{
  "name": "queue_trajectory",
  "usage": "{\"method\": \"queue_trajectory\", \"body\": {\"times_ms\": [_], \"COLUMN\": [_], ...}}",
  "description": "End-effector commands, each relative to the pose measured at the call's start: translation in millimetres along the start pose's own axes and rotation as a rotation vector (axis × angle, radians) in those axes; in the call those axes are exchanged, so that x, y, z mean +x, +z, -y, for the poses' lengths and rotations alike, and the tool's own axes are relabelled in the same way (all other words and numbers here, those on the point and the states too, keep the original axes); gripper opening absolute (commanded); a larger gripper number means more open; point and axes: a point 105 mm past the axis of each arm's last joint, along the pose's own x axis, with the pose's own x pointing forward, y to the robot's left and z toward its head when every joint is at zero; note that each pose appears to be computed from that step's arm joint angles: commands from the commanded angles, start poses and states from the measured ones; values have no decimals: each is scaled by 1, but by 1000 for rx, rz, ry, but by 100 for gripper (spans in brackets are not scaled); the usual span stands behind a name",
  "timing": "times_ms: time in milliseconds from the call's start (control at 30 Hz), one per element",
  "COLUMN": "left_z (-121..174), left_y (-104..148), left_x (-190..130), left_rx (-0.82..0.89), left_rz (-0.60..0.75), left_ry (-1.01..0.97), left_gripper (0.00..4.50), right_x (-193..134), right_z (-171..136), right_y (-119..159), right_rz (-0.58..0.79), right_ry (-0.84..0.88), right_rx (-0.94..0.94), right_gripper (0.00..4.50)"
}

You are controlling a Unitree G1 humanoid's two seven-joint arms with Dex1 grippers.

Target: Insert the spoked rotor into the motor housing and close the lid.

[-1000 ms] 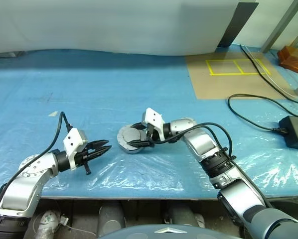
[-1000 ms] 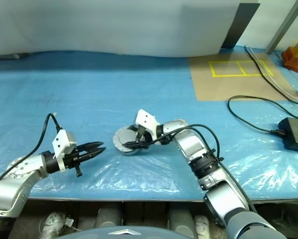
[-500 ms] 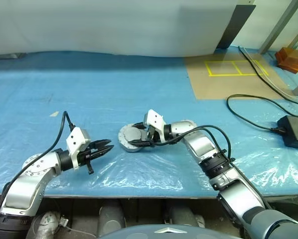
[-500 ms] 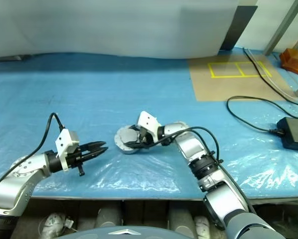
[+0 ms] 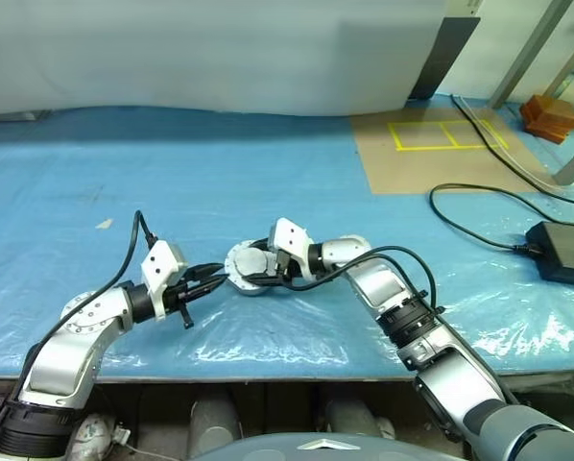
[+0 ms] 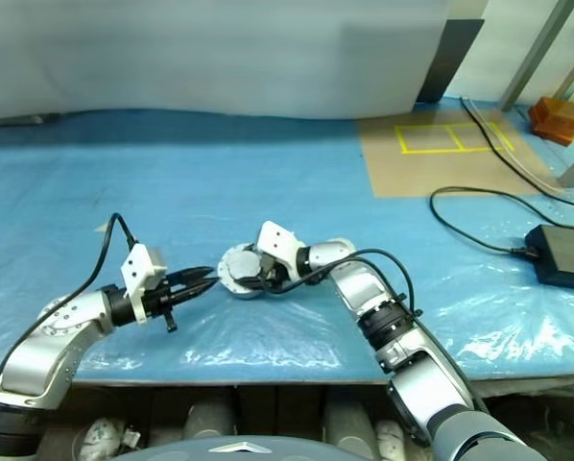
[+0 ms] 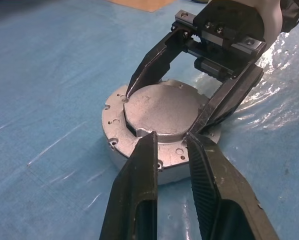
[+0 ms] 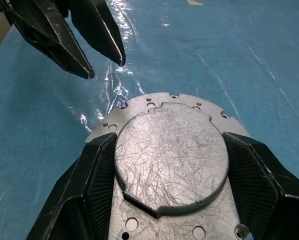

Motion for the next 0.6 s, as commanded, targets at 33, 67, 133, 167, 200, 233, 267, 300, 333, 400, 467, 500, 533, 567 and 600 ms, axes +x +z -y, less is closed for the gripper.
{"method": "queue_trajectory", "body": {"times_ms": [33, 67, 133, 167, 200, 233, 267, 300, 333, 400, 467, 500, 533, 567, 600], "left_z": [-3, -4, -4, -3, -3, -3, -3, -5, -6, -10, -13, -14, -15, -14, -13], "left_y": [8, 7, 6, 5, 5, 4, 3, 2, 0, -5, -14, -20, -24, -27, -28], "left_x": [0, 0, -1, -1, 0, 0, 1, 3, 4, 5, 6, 6, 6, 8, 9], "left_rx": [33, 33, 34, 33, 32, 33, 34, 36, 40, 42, 26, 18, 9, -4, -20], "left_rz": [27, 25, 21, 20, 20, 19, 16, 11, 6, -18, -42, -59, -70, -64, -57], "left_ry": [15, 19, 23, 23, 22, 22, 25, 28, 33, 45, 58, 66, 69, 69, 64], "left_gripper": [96, 96, 96, 96, 96, 96, 96, 96, 96, 96, 96, 96, 96, 79, 59], "right_x": [7, 8, 9, 8, 8, 7, 5, 3, 2, 0, -2, -2, -3, -3, -3], "right_z": [-23, -21, -19, -19, -20, -21, -21, -21, -20, -18, -17, -16, -15, -15, -14], "right_y": [-65, -67, -69, -71, -73, -75, -78, -80, -81, -82, -81, -80, -80, -79, -78], "right_rz": [-207, -207, -209, -218, -225, -235, -248, -256, -261, -261, -260, -259, -258, -256, -254], "right_ry": [9, -17, -50, -52, -45, -38, -36, -36, -37, -38, -38, -39, -39, -41, -43], "right_rx": [143, 162, 186, 180, 170, 161, 151, 146, 144, 146, 147, 148, 148, 148, 147], "right_gripper": [296, 296, 296, 296, 296, 296, 296, 296, 296, 296, 296, 296, 296, 296, 296]}}
